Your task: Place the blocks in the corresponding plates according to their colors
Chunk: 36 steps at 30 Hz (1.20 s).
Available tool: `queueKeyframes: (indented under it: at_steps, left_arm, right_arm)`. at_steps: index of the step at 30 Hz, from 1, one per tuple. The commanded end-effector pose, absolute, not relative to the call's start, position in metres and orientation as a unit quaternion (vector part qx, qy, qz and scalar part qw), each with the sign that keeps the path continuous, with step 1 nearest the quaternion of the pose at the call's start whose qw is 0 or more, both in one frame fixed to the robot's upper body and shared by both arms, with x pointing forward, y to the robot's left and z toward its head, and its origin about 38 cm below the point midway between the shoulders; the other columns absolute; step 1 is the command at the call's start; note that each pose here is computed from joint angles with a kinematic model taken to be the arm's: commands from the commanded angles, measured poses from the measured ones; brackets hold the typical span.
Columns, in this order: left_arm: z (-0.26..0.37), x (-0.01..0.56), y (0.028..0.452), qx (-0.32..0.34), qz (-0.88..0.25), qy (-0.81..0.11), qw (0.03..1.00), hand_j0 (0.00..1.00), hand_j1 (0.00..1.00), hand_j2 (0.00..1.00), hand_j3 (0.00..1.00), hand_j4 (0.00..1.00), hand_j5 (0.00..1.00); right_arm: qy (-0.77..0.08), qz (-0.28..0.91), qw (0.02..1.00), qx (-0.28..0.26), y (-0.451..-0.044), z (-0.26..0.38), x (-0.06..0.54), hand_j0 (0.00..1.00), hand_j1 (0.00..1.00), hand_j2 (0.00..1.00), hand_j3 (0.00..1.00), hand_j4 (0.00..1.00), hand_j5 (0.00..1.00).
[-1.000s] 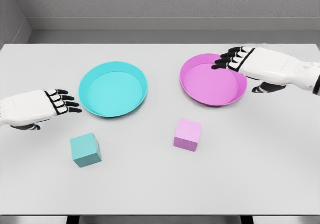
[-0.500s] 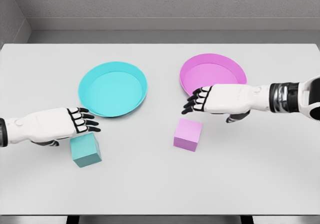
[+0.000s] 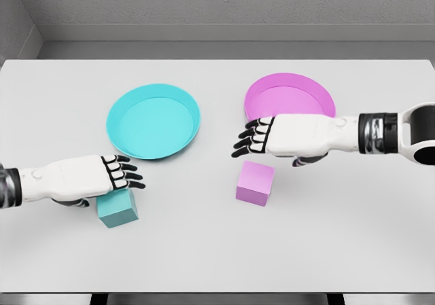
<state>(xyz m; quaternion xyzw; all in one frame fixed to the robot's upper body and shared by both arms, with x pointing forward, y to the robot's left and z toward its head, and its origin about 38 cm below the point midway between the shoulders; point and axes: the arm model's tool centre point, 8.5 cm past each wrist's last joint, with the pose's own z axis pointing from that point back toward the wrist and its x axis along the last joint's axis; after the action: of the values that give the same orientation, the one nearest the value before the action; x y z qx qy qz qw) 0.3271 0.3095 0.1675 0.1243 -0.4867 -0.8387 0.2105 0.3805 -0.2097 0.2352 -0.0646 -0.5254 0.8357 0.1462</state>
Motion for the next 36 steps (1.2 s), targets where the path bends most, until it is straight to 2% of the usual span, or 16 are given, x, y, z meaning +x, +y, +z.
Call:
queueKeyframes:
  at_steps: [1,4,7,15,26,36]
  left_arm:
    - [0.168,0.327,0.309,0.123,-0.837,-0.49,0.212,1.0,1.0,1.0,1.0,1.0,1.0]
    - [0.168,0.327,0.309,0.123,-0.837,-0.489,0.212,1.0,1.0,1.0,1.0,1.0,1.0]
    - [0.168,0.327,0.309,0.123,-0.838,-0.488,0.212,1.0,1.0,1.0,1.0,1.0,1.0]
    - [0.17,0.327,0.312,0.127,-0.838,-0.486,0.212,1.0,1.0,1.0,1.0,1.0,1.0]
    - [0.165,0.326,0.299,0.116,-0.83,-0.503,0.21,1.0,1.0,1.0,1.0,1.0,1.0]
    - [0.165,0.324,0.306,0.118,-0.835,-0.493,0.213,1.0,1.0,1.0,1.0,1.0,1.0]
  right_arm:
    - [-0.506,0.849,0.145,-0.055,-0.211,0.23,0.378,1.0,1.0,1.0,1.0,1.0,1.0]
    - [-0.503,0.853,0.129,-0.045,-0.206,0.229,0.375,1.0,1.0,1.0,1.0,1.0,1.0]
    - [-0.503,0.854,0.123,-0.04,-0.181,0.23,0.379,1.0,1.0,1.0,1.0,1.0,1.0]
    - [-0.5,0.851,0.149,-0.052,-0.183,0.229,0.384,1.0,1.0,1.0,1.0,1.0,1.0]
    - [-0.486,0.86,0.151,-0.026,-0.178,0.209,0.375,1.0,1.0,1.0,1.0,1.0,1.0]
    - [-0.469,0.867,0.164,-0.014,-0.181,0.192,0.374,1.0,1.0,1.0,1.0,1.0,1.0]
